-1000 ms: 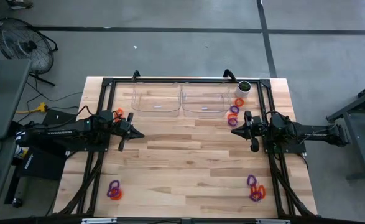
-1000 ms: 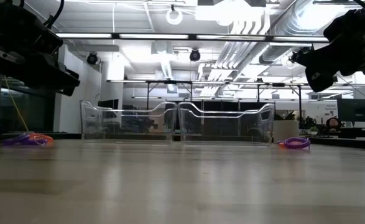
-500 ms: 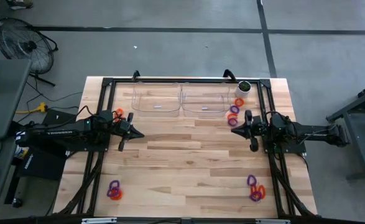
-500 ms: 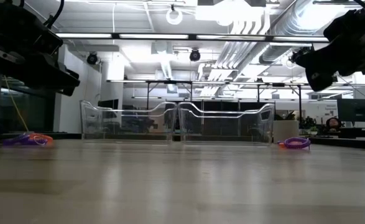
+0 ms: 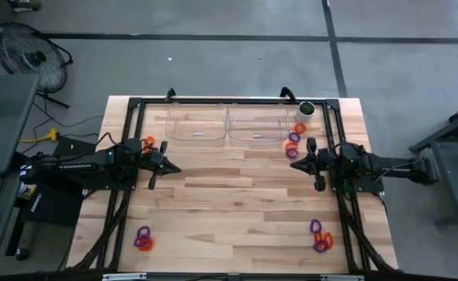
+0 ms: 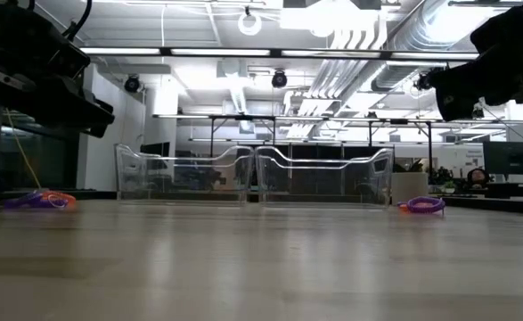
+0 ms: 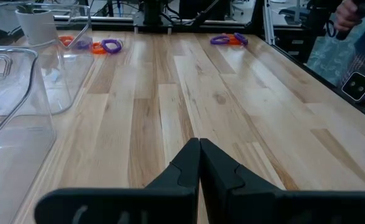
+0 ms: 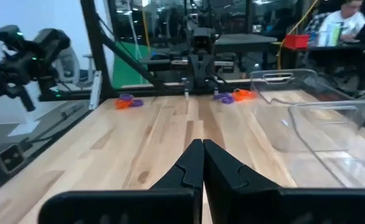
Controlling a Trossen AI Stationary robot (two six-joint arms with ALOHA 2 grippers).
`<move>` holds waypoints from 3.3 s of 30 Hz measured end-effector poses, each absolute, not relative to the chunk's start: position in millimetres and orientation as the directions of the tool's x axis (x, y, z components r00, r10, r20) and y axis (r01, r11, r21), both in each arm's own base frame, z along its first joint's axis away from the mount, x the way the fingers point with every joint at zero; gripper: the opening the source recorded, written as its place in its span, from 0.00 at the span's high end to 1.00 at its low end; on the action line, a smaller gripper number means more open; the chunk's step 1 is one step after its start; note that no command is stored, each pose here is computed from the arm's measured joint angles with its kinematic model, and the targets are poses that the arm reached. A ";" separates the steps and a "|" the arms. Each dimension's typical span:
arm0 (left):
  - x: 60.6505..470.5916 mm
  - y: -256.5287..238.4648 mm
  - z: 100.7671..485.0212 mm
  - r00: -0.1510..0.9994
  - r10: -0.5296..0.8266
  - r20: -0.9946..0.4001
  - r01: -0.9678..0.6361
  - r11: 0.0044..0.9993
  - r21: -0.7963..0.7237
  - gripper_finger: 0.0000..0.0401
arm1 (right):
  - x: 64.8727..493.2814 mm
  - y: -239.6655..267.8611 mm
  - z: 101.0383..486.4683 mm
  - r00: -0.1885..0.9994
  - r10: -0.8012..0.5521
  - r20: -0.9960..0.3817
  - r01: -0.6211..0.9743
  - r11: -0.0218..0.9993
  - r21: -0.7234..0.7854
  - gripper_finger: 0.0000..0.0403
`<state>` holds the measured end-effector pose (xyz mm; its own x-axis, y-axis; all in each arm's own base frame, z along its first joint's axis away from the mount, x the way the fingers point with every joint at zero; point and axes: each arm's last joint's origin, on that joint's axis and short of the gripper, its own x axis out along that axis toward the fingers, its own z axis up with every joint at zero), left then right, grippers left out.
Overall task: Sort spring keychains
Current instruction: Put the violet spring keychain into the right transparent bin
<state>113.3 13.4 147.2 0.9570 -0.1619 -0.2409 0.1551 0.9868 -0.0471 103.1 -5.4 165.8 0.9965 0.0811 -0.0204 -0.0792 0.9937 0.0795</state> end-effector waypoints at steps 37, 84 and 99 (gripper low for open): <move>113.3 14.0 147.0 0.959 -0.143 -0.243 0.137 0.990 -0.042 1.00 | 173.1 -56.9 251.9 0.406 -0.039 -0.913 0.476 0.862 0.175 1.00; 113.3 13.9 147.1 0.959 -0.145 -0.242 0.138 0.989 -0.042 1.00 | 177.8 -111.2 137.1 0.044 -0.096 -0.994 0.907 0.421 -0.001 0.40; 113.3 13.9 147.2 0.959 -0.145 -0.242 0.138 0.989 -0.043 1.00 | 177.3 -108.0 137.3 0.067 -0.011 -0.998 0.920 0.387 0.057 0.80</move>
<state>113.3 13.9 147.2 0.9594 -0.1447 -0.2422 0.1385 0.9894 -0.0427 177.3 -108.0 137.3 0.0666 -0.0106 -0.9977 0.9203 0.3870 0.0573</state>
